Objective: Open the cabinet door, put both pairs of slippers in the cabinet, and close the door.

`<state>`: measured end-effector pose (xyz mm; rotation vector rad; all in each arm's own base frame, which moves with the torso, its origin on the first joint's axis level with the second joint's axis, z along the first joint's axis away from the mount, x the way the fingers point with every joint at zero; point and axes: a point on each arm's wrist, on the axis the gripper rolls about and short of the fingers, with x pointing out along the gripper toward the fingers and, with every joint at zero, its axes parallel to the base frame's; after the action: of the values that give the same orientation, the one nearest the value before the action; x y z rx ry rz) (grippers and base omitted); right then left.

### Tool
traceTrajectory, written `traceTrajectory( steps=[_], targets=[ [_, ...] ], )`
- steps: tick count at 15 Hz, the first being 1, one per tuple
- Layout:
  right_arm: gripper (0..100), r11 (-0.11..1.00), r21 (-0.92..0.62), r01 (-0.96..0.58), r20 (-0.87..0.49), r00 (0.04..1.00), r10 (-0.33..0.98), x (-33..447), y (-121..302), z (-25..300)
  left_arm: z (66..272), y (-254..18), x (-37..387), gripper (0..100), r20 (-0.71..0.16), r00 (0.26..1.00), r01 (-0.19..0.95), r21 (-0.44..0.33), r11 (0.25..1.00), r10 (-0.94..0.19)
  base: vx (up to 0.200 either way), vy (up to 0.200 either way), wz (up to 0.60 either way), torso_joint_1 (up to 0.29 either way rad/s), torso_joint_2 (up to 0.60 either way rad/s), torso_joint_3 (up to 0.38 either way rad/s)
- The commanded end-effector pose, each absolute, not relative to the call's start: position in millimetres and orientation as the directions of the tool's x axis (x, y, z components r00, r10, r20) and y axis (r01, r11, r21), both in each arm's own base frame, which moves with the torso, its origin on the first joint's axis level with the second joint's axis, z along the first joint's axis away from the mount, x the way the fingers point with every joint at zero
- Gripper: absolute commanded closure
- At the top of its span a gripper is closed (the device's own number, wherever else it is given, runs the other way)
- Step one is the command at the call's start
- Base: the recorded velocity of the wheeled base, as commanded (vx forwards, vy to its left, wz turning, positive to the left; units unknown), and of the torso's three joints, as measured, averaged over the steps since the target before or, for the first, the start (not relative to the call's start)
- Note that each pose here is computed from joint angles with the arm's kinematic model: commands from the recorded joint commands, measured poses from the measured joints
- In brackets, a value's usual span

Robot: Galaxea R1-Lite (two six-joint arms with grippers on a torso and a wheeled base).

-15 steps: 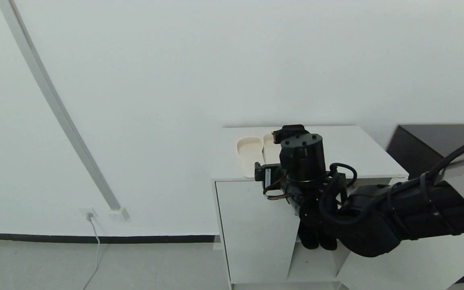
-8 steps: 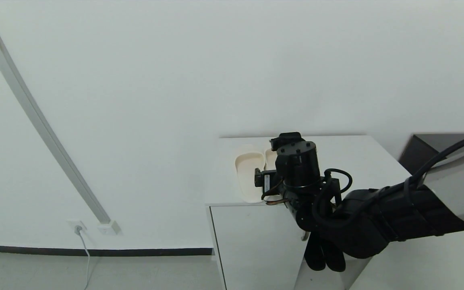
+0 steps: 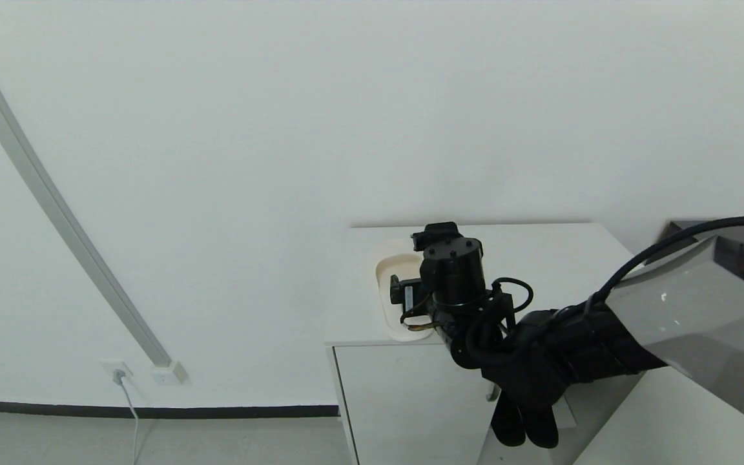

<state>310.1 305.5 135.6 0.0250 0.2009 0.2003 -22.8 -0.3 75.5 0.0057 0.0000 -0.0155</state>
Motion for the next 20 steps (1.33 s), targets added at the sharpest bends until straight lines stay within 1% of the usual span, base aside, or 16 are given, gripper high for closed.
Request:
traceTrajectory(
  steps=[1, 4, 10, 16, 17, 20],
  targets=[
    [0, 0.982, 0.030, -0.184, -0.203, 0.961, 0.186, 327.1, 310.6, 121.0, 75.5, -0.3, -22.7, 100, -0.002, 1.000, 0.015, 0.006, 1.000, -0.015, 0.000, 0.000, 0.00, 0.000, 0.00, 0.000],
    [0, 0.986, 0.030, -0.167, -0.183, 0.968, 0.169, 346.2, 308.9, 120.7, 75.5, -0.3, -22.7, 100, -0.002, 1.000, 0.015, 0.006, 1.000, -0.015, 0.000, 0.000, 0.00, 0.000, 0.00, 0.000],
    [0, 0.982, 0.032, -0.187, -0.173, 0.966, 0.190, 368.7, 309.2, 118.8, 75.5, -0.3, -22.7, 100, -0.002, 1.000, 0.015, 0.006, 1.000, -0.015, 0.000, 0.000, 0.00, 0.000, 0.00, 0.000],
    [0, 0.984, 0.032, -0.176, -0.173, 0.969, 0.179, 379.6, 308.9, 117.3, 75.5, -0.3, -22.7, 100, -0.002, 1.000, 0.015, 0.006, 1.000, -0.015, 0.000, 0.000, 0.00, 0.000, 0.00, 0.000],
    [100, 0.984, 0.032, -0.176, -0.173, 0.969, 0.179, 380.1, 309.3, 116.7, 75.5, -0.3, -22.7, 100, -0.002, 1.000, 0.015, 0.006, 1.000, -0.015, 0.000, 0.000, 0.00, 0.000, 0.00, 0.000],
    [100, 0.984, 0.035, -0.177, -0.169, 0.969, 0.180, 383.0, 311.8, 114.3, 75.5, -0.3, -22.7, 100, -0.002, 1.000, 0.015, 0.006, 1.000, -0.015, 0.000, 0.000, 0.00, 0.000, 0.00, 0.000]
  ],
)
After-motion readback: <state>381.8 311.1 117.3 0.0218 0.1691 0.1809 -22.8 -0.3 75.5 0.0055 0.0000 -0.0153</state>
